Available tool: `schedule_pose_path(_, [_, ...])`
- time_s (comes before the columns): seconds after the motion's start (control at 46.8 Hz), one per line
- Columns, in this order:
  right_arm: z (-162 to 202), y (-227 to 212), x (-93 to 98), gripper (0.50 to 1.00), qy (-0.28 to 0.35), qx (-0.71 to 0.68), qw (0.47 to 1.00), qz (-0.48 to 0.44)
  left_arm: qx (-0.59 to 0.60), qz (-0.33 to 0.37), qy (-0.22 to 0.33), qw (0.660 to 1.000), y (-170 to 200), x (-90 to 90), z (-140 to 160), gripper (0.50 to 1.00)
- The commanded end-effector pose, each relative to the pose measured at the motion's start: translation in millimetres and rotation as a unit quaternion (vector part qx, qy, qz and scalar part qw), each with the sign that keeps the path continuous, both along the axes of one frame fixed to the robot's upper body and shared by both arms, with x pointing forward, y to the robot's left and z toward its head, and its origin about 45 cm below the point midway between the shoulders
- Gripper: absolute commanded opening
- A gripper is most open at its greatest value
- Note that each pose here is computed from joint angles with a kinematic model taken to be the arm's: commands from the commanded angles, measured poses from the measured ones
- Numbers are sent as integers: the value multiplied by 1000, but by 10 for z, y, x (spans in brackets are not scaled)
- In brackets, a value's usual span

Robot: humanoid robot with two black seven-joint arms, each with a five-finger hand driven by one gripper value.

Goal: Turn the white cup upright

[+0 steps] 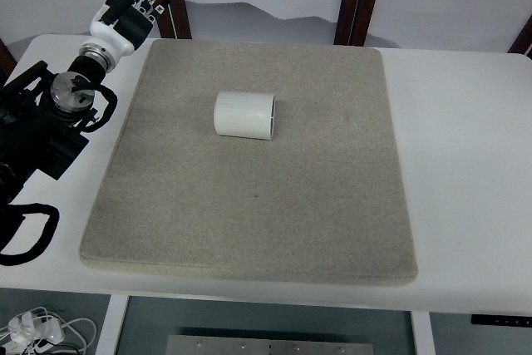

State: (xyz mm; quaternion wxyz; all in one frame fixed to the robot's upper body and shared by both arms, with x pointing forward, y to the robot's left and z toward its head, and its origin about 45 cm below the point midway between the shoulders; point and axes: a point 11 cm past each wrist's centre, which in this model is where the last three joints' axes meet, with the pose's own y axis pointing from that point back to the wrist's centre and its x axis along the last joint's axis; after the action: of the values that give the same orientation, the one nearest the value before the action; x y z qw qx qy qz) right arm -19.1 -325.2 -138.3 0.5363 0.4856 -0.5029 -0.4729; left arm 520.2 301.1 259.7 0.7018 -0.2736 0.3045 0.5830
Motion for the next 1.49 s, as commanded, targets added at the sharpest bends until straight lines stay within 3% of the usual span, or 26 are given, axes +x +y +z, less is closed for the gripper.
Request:
schedule_pose_path(0.0, [0,-1,0,952,0,0,1000,0,3,-1,0,1000,6,-1,1,996])
schedule_pose_path(0.384, [0,-1,0,952,0,0,1000,0,50,-30,-2,998,-87,11,28,994])
schedule_pose_path(0.577, [0,-1,0,952,0,0,1000,0,121,-69,-25,990,-221,54,181,994])
schedule_pose_path(0.982, [0,-1,0,952,0,0,1000,0,309,-145,-88,936,-349,54,627,994])
schedule_pose_path(1.196, [0,-1,0,952,0,0,1000,0,431,-200,-130,870,-547,-28,820,994])
schedule_pose_path(1.473, [0,-1,0,952,0,0,1000,0,604,-254,-165,737,-810,-120,841,988])
